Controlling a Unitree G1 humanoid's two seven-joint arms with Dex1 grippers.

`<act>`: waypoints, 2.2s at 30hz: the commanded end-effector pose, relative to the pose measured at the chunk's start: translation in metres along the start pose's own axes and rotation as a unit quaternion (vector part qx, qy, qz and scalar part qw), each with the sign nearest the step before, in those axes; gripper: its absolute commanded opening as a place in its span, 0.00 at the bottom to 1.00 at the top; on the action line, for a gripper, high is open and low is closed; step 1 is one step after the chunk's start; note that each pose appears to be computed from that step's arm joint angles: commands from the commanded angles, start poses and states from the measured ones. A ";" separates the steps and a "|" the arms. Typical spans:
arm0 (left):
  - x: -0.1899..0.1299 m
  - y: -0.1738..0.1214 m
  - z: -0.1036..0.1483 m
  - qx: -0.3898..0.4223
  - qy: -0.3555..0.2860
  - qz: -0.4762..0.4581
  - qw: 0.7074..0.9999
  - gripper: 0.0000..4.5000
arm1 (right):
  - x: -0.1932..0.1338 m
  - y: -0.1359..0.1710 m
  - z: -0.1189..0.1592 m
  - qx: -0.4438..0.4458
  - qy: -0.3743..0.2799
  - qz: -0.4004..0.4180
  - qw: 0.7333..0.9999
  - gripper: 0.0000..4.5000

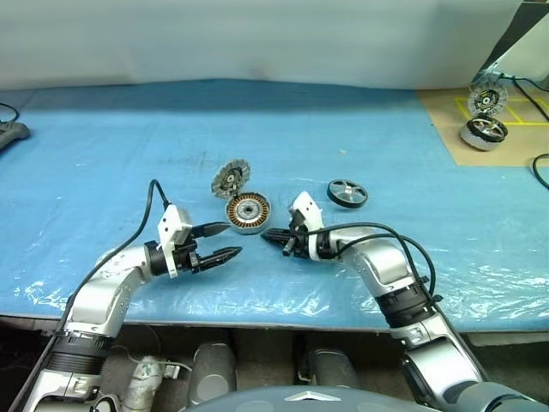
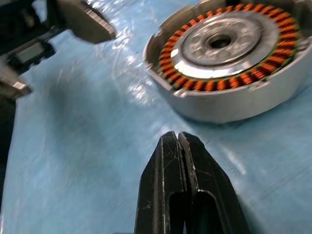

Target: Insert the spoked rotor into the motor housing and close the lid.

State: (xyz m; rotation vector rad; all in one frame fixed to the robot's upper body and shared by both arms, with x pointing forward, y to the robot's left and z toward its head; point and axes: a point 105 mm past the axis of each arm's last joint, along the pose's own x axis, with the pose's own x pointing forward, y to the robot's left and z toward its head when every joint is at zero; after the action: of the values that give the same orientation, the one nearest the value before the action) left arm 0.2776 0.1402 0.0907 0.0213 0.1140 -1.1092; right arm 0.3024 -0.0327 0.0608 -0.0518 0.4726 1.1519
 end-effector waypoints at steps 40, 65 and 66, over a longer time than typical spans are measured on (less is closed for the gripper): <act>0.001 0.012 -0.011 0.022 -0.013 -0.005 1.000 0.75 | 0.005 -0.016 -0.006 -0.197 0.069 -0.032 0.978 0.01; -0.018 -0.009 -0.011 0.010 0.004 -0.016 1.000 0.75 | 0.064 0.011 0.069 -0.149 -0.049 0.002 0.988 0.01; -0.019 -0.010 -0.012 0.011 0.006 -0.015 1.000 0.75 | 0.067 0.010 0.071 -0.147 -0.049 -0.005 0.988 0.01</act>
State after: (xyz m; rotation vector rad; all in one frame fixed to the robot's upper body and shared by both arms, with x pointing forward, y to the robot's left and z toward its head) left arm 0.2607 0.1532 0.0700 0.0237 0.1541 -1.1336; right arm 0.3316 0.0440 0.0845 -0.2655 0.2744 1.2230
